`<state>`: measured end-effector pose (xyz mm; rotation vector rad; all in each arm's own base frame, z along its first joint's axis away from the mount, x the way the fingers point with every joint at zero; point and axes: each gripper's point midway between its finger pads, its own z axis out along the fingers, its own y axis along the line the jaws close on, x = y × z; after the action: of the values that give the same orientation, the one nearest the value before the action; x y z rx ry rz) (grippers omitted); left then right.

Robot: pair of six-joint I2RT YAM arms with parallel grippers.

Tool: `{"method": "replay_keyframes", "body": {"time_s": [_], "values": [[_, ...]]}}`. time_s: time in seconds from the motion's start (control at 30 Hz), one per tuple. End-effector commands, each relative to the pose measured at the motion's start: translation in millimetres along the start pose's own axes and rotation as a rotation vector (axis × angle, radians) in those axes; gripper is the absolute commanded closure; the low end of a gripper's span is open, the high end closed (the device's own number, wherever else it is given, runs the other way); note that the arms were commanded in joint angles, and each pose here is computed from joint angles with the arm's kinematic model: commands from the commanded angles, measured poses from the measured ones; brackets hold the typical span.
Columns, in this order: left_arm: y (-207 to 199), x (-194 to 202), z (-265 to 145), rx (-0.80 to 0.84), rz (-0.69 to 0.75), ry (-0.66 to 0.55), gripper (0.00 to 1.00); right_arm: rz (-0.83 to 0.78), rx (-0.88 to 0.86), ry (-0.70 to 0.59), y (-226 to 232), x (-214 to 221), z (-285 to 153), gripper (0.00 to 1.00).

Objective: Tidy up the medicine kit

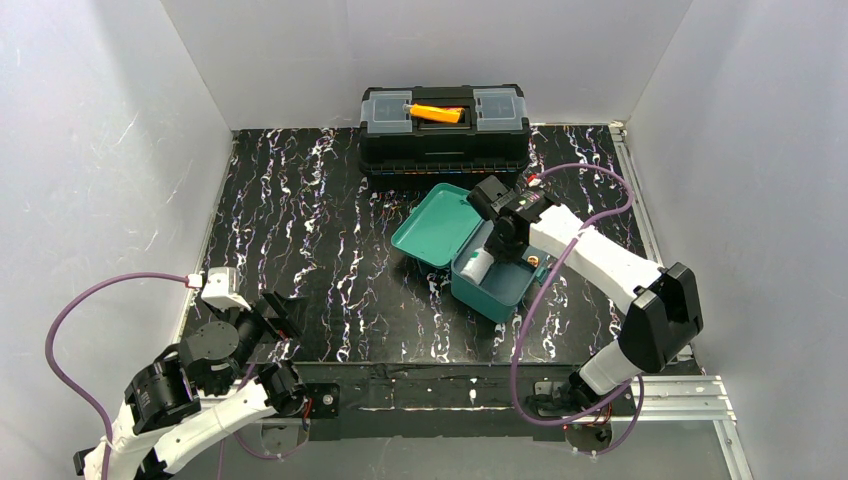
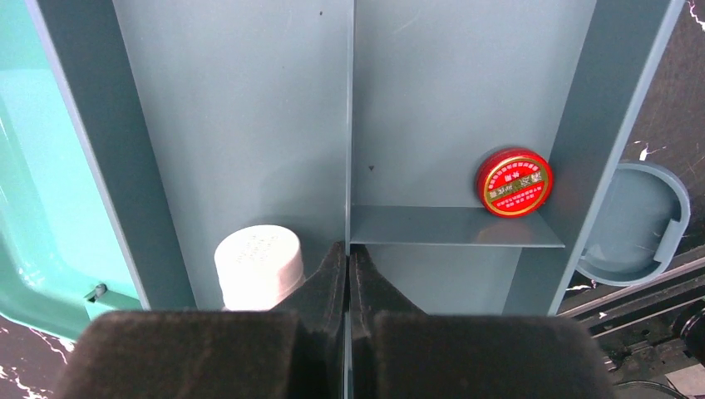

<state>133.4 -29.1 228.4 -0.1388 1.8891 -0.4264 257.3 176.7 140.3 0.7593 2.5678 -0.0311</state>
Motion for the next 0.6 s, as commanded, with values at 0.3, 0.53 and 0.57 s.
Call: {"method": "replay_keyframes", "body": {"time_s": [0.3,0.53,0.57], "values": [[3.9,-5.6,-2.5,-0.004,-0.031,-0.035,0.00,0.032,0.059,0.041,-7.6,24.8,8.6,0.99],[1.8,-3.9,-0.7,-0.006,-0.017,-0.021,0.00,0.012,0.059,0.070,0.8,38.5,12.3,0.95],[1.8,-4.0,-0.6,-0.006,-0.016,-0.022,0.01,0.007,0.059,0.067,1.8,39.0,10.3,0.90]]}}
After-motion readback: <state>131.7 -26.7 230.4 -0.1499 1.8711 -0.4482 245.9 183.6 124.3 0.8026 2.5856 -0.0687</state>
